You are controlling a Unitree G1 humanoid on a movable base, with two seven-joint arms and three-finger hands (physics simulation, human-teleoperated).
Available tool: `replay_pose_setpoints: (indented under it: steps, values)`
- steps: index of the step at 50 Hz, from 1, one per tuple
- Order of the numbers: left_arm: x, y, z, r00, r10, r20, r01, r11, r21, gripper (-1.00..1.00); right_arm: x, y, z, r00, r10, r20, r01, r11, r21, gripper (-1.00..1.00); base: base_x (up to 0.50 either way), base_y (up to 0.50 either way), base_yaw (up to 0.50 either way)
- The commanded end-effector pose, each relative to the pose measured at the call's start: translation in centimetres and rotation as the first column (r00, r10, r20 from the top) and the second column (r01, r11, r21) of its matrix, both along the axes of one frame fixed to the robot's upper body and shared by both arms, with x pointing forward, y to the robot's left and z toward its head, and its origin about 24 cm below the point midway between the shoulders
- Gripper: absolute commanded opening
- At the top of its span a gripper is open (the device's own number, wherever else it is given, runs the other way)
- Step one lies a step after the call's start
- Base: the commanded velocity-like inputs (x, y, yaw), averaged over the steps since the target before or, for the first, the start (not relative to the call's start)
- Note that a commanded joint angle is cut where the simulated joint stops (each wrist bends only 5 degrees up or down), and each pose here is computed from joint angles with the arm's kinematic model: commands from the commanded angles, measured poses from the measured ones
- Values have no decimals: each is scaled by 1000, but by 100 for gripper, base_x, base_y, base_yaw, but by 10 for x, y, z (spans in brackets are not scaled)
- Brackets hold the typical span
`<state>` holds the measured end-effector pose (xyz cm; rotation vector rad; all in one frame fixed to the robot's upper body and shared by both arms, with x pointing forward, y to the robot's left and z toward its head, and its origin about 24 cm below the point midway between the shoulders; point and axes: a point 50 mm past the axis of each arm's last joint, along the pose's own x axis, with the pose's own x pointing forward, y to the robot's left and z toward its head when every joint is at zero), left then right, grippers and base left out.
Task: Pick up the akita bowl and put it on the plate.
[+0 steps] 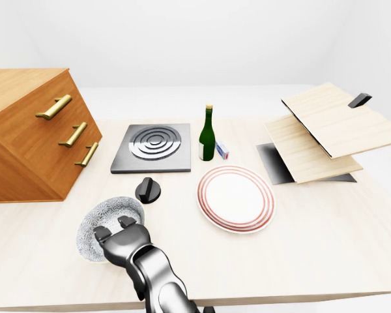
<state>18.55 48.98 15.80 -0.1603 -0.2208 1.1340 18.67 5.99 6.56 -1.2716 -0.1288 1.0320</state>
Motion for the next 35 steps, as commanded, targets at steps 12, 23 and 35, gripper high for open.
replay_pose_setpoints:
  steps: [12, 23, 35]
  values:
    - [0, 0, 0, 1000, -1, 1, 1, 1000, 0, 100, 2, 3, -4, 999, 6, -33, -6, 1000, 4, 96, 0, 0, 0]
    - [0, 0, 0, 1000, -2, 2, 2, 1000, -1, 100, 1, 4, -6, 999, 9, -46, -9, 1000, 4, 96, 0, 0, 0]
    - [0, 0, 0, 1000, -2, 4, 2, 1000, -3, 100, 2, 6, -10, 997, 16, -69, -15, 1000, 6, 96, 0, 0, 0]
